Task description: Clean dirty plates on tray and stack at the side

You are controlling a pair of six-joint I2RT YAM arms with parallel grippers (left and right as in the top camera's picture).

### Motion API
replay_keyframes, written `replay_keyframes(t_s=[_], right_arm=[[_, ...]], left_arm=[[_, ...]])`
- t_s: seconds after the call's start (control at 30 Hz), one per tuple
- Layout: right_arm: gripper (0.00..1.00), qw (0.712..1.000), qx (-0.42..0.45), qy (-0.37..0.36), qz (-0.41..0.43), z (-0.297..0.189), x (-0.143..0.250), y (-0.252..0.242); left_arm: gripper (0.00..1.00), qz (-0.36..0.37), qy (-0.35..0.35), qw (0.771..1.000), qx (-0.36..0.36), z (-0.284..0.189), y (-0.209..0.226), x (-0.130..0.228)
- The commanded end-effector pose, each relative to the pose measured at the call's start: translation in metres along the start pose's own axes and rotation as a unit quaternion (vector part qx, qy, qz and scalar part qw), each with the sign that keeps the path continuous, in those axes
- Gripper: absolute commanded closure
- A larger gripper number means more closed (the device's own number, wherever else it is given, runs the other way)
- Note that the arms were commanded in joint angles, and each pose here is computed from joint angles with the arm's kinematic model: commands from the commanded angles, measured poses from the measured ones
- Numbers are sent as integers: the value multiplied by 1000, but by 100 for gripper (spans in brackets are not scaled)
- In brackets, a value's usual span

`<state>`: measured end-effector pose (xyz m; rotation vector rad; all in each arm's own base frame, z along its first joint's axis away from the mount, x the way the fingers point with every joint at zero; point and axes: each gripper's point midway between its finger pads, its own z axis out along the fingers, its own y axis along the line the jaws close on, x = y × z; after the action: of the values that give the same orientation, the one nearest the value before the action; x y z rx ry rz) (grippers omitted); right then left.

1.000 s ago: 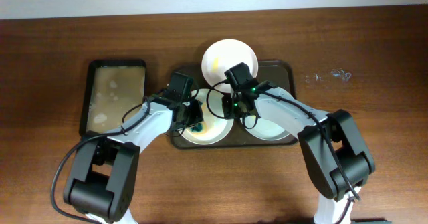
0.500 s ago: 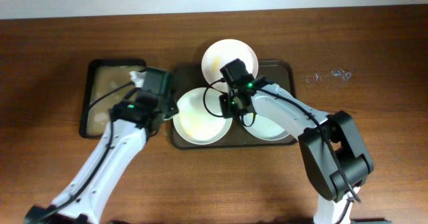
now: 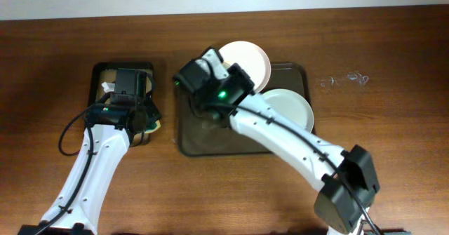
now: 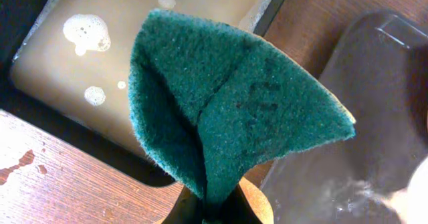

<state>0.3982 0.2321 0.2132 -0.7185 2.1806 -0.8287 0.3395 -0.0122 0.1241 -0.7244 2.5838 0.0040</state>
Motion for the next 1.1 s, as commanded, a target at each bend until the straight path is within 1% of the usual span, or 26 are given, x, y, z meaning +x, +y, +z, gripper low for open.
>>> replay_keyframes(t_s=[0.0,0.07,0.2,0.3,0.37,0.43,0.47,0.5,0.53,0.57,0.6,0.63,0.73,0.77,0.93,1.07], right_arm=[[96,985,168,-23,-45,-40,-13,-56],[96,982,180,-27,-48,-45,-14,-57],[96,983,177,-28,-47,-45,-14,-56],[96,985,162,-27,-46,-41,-14,-52],[96,989,143,-24,-20,-33,-11,-50],[96,994,106,-17,31,-21,-5,-44],[96,998,32,0,56,-4,1,-27],[96,996,-55,17,64,9,7,-6],[96,990,-117,31,75,17,12,6],[96,977,-184,49,93,26,18,16],[96,966,-227,64,110,34,23,19],[96,946,-282,79,135,41,30,21],[96,892,-372,120,226,71,56,-7],[96,877,-375,140,265,89,74,-29],[96,846,-312,201,383,147,159,-111],[96,815,-249,225,471,183,237,-167]], left_arm=[[100,-9,-5,1000,4,-5,0,-5],[100,-9,-5,1000,4,-5,0,-5],[100,-8,-3,1000,2,-5,1,-4],[100,-8,-2,1000,2,-5,1,-3],[100,-8,-2,1000,2,-5,1,-3],[100,-8,-3,1000,2,-5,1,-3],[100,-8,-2,1000,1,-5,1,-3],[100,-8,-2,1000,1,-5,1,-3],[100,-8,-2,1000,2,-5,1,-3],[100,-8,-2,1000,2,-5,1,-3],[100,-8,-2,1000,2,-5,1,-3],[100,-8,-2,1000,1,-5,1,-3],[100,-7,-2,1000,2,-5,1,-3],[100,-7,-2,1000,1,-5,1,-3],[100,-7,-2,1000,1,-5,1,-3],[100,-7,-2,1000,1,-5,1,-3]])
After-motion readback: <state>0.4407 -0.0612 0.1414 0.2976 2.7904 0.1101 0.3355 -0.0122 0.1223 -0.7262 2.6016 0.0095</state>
